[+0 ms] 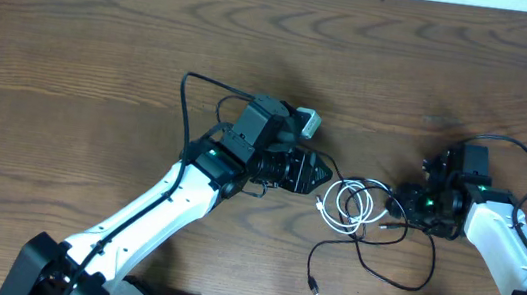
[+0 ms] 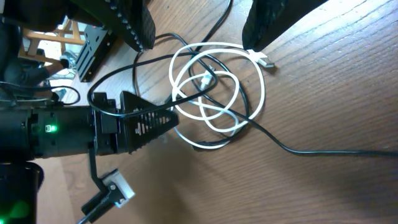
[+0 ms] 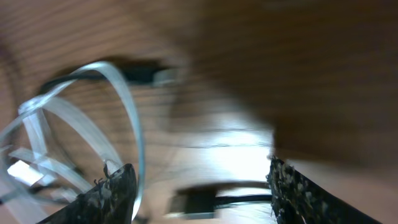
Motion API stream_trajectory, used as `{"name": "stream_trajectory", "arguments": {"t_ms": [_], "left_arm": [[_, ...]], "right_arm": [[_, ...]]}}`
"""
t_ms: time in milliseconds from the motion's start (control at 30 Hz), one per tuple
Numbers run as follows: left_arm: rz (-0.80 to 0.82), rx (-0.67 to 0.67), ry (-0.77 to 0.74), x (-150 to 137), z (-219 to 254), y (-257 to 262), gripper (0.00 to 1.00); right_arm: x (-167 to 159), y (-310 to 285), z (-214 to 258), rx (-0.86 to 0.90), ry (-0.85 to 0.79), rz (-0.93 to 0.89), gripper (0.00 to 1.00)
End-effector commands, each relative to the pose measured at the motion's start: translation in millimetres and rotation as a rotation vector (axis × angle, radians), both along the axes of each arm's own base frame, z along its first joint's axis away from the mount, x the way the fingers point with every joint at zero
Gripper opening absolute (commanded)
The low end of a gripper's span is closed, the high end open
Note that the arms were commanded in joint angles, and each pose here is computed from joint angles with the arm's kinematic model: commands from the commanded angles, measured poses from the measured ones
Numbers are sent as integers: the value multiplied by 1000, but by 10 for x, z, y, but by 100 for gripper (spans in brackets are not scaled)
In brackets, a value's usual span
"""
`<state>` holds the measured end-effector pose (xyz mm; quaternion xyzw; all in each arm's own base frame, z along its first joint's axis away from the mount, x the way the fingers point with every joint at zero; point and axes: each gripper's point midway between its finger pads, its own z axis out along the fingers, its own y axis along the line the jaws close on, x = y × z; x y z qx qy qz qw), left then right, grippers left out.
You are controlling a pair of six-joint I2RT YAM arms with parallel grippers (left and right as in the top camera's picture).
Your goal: Untangle cables
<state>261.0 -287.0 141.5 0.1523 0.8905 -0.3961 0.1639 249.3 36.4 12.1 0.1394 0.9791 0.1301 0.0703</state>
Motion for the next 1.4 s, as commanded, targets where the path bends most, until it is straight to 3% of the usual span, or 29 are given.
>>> {"name": "stream_trajectory", "arguments": {"t_ms": [0,400,500,600,667,733,800,833,1033,1367], "left_arm": [[42,24,32,77,-121,-4,50],[16,17,59,-39,-165,-166,51],[10,18,61,-58,-172,-179,50],[10,21,64,-64,-179,-175,50],[10,21,64,-64,-181,-174,51],[10,21,64,-64,-181,-174,50],[10,21,64,-64,-181,-174,51],[10,21,64,-64,-181,-174,51],[11,31,76,-84,-204,-157,51],[11,38,85,-99,-218,-147,50]], "right_arm": [[-36,-235,-37,-128,37,-119,61],[-287,-665,0,-356,146,-365,59],[-252,-904,113,-492,118,-410,60],[-102,-955,245,-519,67,-382,64],[77,-824,348,-445,12,-294,69],[340,-367,490,-218,-101,-42,70],[394,163,649,41,-201,210,80],[369,264,679,94,-212,256,80],[111,416,667,183,-149,353,84],[-362,1028,1126,645,-149,529,82]]}}
